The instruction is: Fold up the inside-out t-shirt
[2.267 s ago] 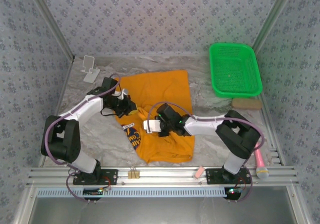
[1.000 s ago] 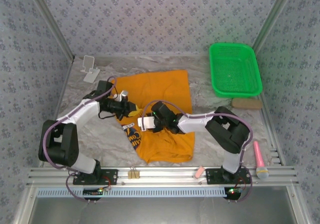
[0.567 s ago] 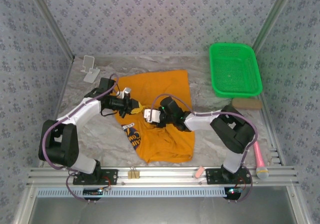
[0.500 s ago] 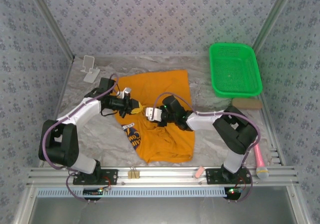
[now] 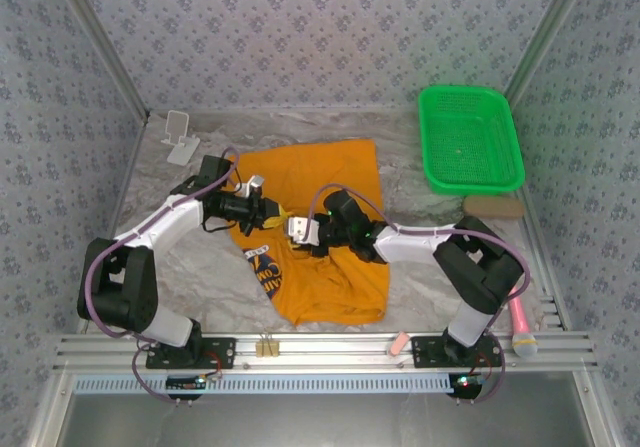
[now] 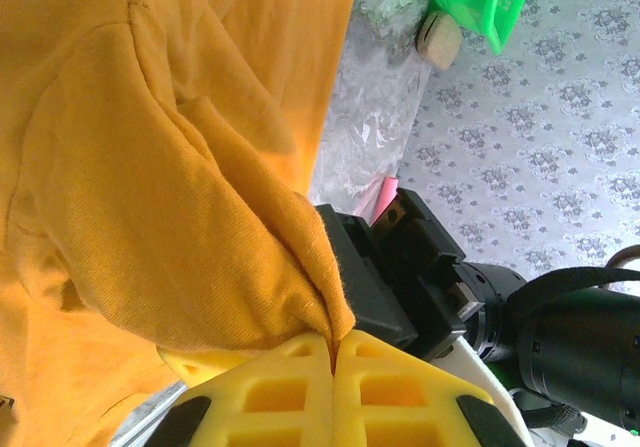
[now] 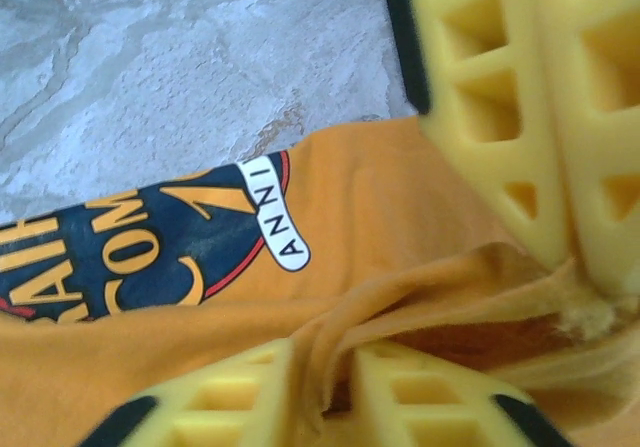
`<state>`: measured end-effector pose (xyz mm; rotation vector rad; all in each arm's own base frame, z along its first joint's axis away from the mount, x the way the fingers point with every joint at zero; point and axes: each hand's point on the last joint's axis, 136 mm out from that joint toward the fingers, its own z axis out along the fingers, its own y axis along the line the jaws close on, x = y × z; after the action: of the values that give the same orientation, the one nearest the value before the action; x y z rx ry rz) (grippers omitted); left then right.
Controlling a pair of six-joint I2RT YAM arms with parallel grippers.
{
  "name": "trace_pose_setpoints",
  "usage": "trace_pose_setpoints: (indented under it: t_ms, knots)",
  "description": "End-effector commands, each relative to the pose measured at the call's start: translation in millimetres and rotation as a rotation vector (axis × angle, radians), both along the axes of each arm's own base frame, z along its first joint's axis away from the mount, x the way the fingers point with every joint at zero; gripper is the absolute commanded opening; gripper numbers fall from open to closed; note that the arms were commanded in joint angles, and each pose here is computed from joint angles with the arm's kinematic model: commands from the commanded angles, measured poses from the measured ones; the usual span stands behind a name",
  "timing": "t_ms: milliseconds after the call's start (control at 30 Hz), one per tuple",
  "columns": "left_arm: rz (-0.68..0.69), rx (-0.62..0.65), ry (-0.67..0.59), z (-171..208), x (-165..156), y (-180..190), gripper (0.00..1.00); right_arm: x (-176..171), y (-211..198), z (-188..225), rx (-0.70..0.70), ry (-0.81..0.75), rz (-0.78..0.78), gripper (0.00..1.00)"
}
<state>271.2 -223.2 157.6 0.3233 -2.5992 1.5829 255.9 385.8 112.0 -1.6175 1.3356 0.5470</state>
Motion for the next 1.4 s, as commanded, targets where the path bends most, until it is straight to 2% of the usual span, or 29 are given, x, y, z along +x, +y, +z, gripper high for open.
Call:
trace_pose_setpoints:
  t_ms: [0, 67, 233, 400, 600, 700, 767, 833, 933, 967, 1000, 1033, 1067, 1100, 1233, 1367]
  knots:
    - [-0.028, -0.015, -0.007, 5, -6, -2, 0.0, 6, 2, 4, 0.022, -0.009, -0.021, 0.07]
    - [-0.022, -0.007, -0.011, 2, -6, -1, 0.0, 7, 0, 10, 0.03, -0.034, -0.027, 0.0]
    - [-0.008, 0.018, -0.002, -6, -4, 2, 0.0, 21, -11, 19, 0.051, -0.073, -0.099, 0.0]
    - [0.037, 0.08, -0.01, -19, 4, 14, 0.0, 19, -21, 32, 0.092, -0.119, -0.129, 0.0]
    - [0.08, 0.158, 0.018, -43, 10, 29, 0.0, -3, -26, 64, 0.116, -0.184, -0.094, 0.0]
    - [0.09, 0.165, 0.024, -49, 12, 30, 0.0, -13, -25, 72, 0.013, -0.32, -0.091, 0.0]
    - [0.097, 0.181, 0.02, -54, 14, 31, 0.0, -21, -23, 67, -0.117, -0.454, -0.064, 0.0]
    - [0.089, 0.193, 0.03, -61, 14, 32, 0.0, -37, -20, 60, -0.212, -0.501, 0.006, 0.0]
    - [0.091, 0.213, 0.054, -75, 14, 35, 0.0, -75, -9, 45, -0.265, -0.409, 0.15, 0.0]
    - [0.087, 0.214, 0.058, -78, 13, 35, 0.0, -76, -6, 44, -0.255, -0.369, 0.139, 0.0]
    - [0.081, 0.216, 0.067, -81, 10, 35, 0.0, -72, -6, 45, -0.222, -0.329, 0.097, 0.0]
    - [0.078, 0.218, 0.078, -84, 7, 37, 0.0, -60, -9, 49, -0.17, -0.285, 0.037, 0.06]
    - [0.074, 0.219, 0.084, -85, 3, 38, 0.0, -47, -15, 53, -0.121, -0.232, -0.02, 0.23]
    - [0.075, 0.219, 0.085, -85, 0, 39, 0.0, -36, -21, 56, -0.083, -0.193, -0.061, 0.3]
    - [0.055, 0.208, 0.086, -82, -12, 40, 0.0, -2, -36, 51, 0.002, -0.055, -0.118, 0.3]
    - [0.042, 0.169, 0.104, -79, -18, 36, 0.0, 15, -26, 32, -0.024, -0.013, -0.092, 0.31]
